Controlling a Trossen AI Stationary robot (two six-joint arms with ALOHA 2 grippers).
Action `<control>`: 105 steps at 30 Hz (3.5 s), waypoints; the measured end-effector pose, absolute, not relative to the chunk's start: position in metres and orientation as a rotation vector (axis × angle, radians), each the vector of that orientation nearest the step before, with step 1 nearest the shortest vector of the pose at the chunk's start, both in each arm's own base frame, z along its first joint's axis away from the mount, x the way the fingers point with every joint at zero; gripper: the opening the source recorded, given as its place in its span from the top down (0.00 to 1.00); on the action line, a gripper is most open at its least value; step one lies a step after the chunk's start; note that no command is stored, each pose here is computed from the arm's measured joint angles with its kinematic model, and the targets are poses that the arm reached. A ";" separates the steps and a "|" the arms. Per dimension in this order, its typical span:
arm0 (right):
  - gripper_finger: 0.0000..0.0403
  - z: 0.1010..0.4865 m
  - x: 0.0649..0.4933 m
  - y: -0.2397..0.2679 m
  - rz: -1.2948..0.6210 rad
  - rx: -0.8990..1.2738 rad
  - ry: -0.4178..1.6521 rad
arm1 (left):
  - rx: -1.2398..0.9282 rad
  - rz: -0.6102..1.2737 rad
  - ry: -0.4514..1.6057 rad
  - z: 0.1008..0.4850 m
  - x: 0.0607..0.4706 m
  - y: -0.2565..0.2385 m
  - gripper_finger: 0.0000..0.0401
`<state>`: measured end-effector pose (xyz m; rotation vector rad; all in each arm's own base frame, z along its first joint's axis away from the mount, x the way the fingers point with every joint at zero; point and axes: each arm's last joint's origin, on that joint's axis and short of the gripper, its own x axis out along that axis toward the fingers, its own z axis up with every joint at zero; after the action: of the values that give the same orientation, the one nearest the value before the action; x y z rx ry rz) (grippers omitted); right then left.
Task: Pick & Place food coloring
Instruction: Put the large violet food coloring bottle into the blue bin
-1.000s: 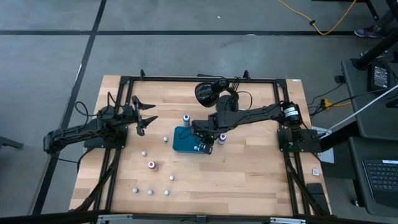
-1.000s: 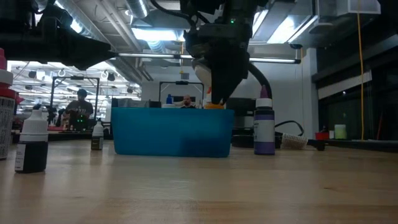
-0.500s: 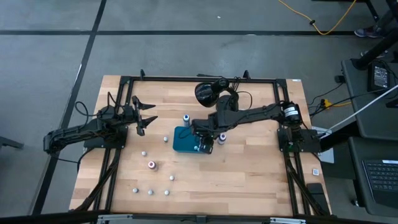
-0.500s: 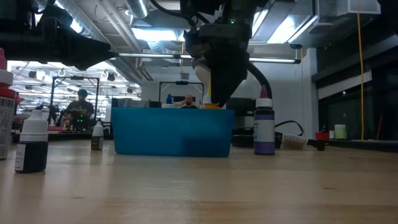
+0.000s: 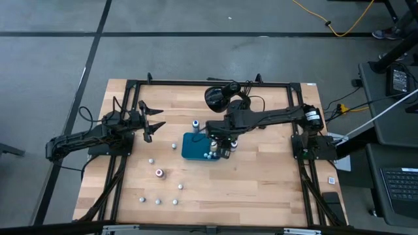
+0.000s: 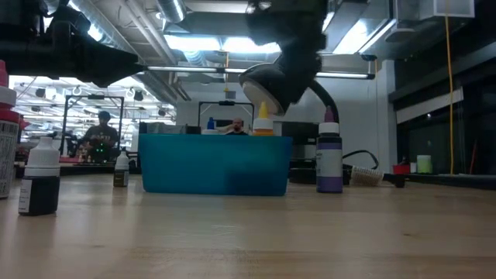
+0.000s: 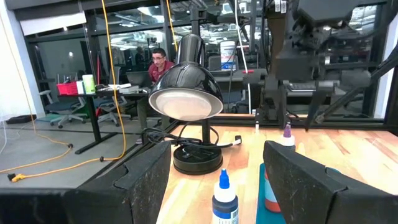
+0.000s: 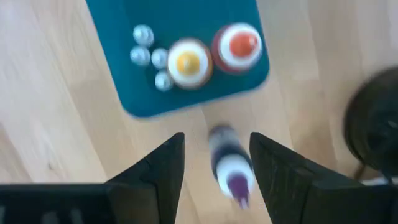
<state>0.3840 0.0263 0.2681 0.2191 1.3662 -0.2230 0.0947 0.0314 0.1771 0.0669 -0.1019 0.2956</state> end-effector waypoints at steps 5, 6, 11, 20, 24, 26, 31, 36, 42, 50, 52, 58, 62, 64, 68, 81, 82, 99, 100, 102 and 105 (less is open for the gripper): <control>0.55 0.277 0.369 0.029 -0.264 0.167 1.413 | 0.067 0.296 -0.102 0.177 0.095 0.031 0.37; 0.55 0.278 0.368 0.029 -0.264 0.166 1.409 | 0.067 0.296 -0.102 0.177 0.095 0.031 0.37; 0.55 0.277 0.366 0.030 -0.270 0.168 1.417 | 0.067 0.296 -0.102 0.177 0.095 0.031 0.37; 0.55 0.277 0.363 0.024 -0.459 0.103 1.389 | 0.067 0.296 -0.102 0.177 0.095 0.031 0.37; 0.55 0.277 0.353 0.023 -0.527 0.061 1.468 | 0.067 0.296 -0.102 0.177 0.095 0.031 0.37; 0.55 0.282 0.344 0.022 -0.574 0.069 1.512 | 0.067 0.296 -0.102 0.177 0.095 0.031 0.37; 0.55 0.300 0.330 0.025 -0.606 0.098 1.467 | 0.067 0.296 -0.102 0.177 0.095 0.031 0.37; 0.55 0.312 0.322 0.030 -0.617 0.128 1.411 | 0.067 0.296 -0.102 0.177 0.095 0.031 0.37; 0.55 0.323 0.318 0.035 -0.693 0.156 1.269 | 0.067 0.296 -0.102 0.177 0.095 0.031 0.37; 0.55 0.296 0.294 0.036 -0.702 0.265 1.100 | 0.067 0.296 -0.102 0.177 0.095 0.031 0.37; 0.55 0.285 0.289 0.036 -0.645 0.303 1.099 | 0.067 0.296 -0.102 0.177 0.095 0.031 0.37; 0.55 0.261 0.288 0.038 -0.428 0.365 1.082 | 0.067 0.296 -0.102 0.177 0.095 0.031 0.37; 0.55 0.257 0.290 0.039 -0.361 0.345 1.075 | 0.067 0.296 -0.102 0.177 0.095 0.031 0.37; 0.55 0.251 0.290 0.039 -0.352 0.339 1.084 | 0.067 0.296 -0.102 0.177 0.095 0.031 0.37; 0.55 0.235 0.290 0.040 -0.288 0.338 1.077 | 0.067 0.296 -0.102 0.177 0.095 0.031 0.37; 0.55 0.206 0.284 0.039 -0.262 0.238 1.071 | 0.067 0.296 -0.102 0.177 0.095 0.031 0.37; 0.55 0.206 0.285 0.039 -0.261 0.238 1.068 | 0.067 0.296 -0.102 0.177 0.095 0.031 0.37; 0.52 0.207 0.285 0.038 -0.162 0.044 1.076 | 0.067 0.296 -0.102 0.177 0.095 0.031 0.37; 0.50 0.207 0.285 0.037 -0.173 0.038 1.074 | 0.067 0.296 -0.102 0.177 0.095 0.031 0.37; 0.47 0.208 0.286 0.036 -0.188 0.015 1.067 | 0.067 0.296 -0.102 0.177 0.095 0.031 0.37; 0.41 0.208 0.287 0.036 -0.191 0.001 1.049 | 0.067 0.296 -0.102 0.177 0.095 0.031 0.37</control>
<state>0.2871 0.0358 0.2083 0.0011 1.0489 -0.1906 0.0947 0.0314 0.1772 0.0670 -0.1021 0.2956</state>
